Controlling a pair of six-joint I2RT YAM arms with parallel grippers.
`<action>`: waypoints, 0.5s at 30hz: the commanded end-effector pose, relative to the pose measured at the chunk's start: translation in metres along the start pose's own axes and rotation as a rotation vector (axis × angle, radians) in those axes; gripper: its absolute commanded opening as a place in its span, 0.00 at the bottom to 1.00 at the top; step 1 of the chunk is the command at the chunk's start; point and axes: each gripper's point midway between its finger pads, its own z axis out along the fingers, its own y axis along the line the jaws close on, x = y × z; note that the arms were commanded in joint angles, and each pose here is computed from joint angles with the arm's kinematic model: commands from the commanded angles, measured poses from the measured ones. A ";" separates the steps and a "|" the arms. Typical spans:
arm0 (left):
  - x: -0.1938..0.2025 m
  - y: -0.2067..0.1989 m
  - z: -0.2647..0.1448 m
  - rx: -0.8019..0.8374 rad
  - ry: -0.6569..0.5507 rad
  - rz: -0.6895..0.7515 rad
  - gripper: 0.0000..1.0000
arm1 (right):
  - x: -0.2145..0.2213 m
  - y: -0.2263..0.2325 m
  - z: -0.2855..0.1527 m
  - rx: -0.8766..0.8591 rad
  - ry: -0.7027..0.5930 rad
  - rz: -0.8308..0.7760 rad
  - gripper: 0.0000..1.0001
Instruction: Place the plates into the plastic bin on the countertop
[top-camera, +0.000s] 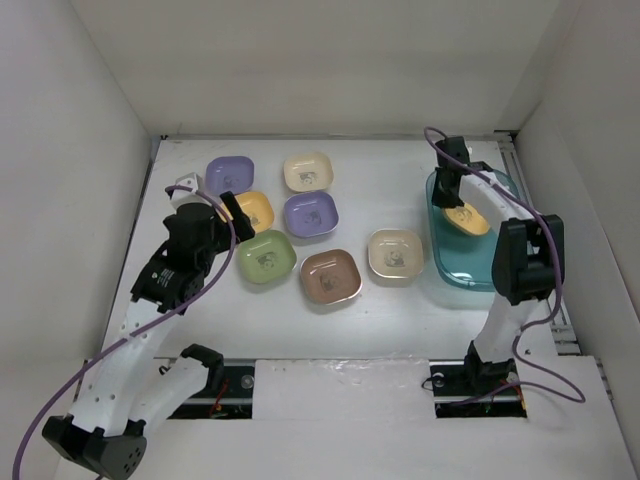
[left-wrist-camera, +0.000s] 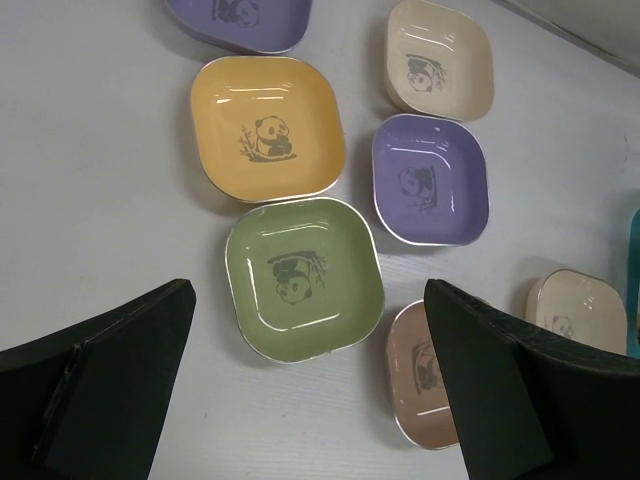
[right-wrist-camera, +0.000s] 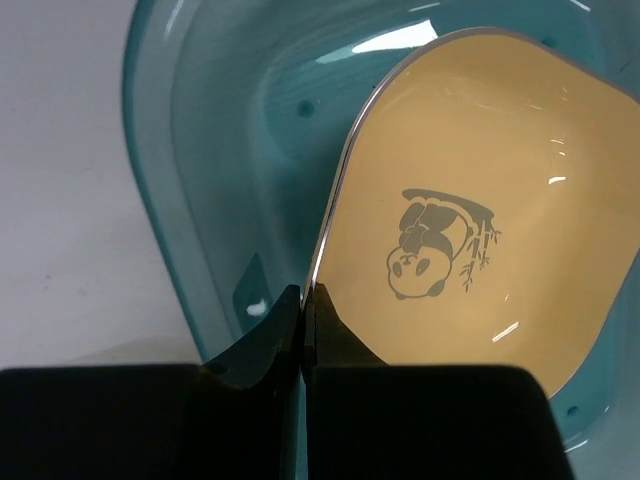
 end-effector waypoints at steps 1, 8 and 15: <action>-0.014 -0.006 -0.006 0.032 -0.050 -0.006 1.00 | -0.026 -0.007 0.001 0.018 -0.065 0.081 0.01; -0.016 -0.007 -0.006 0.037 -0.057 -0.009 1.00 | -0.035 0.002 -0.021 -0.018 -0.123 0.099 0.50; -0.016 -0.007 -0.006 0.037 -0.057 -0.009 1.00 | -0.045 0.045 -0.098 -0.110 -0.261 0.032 0.93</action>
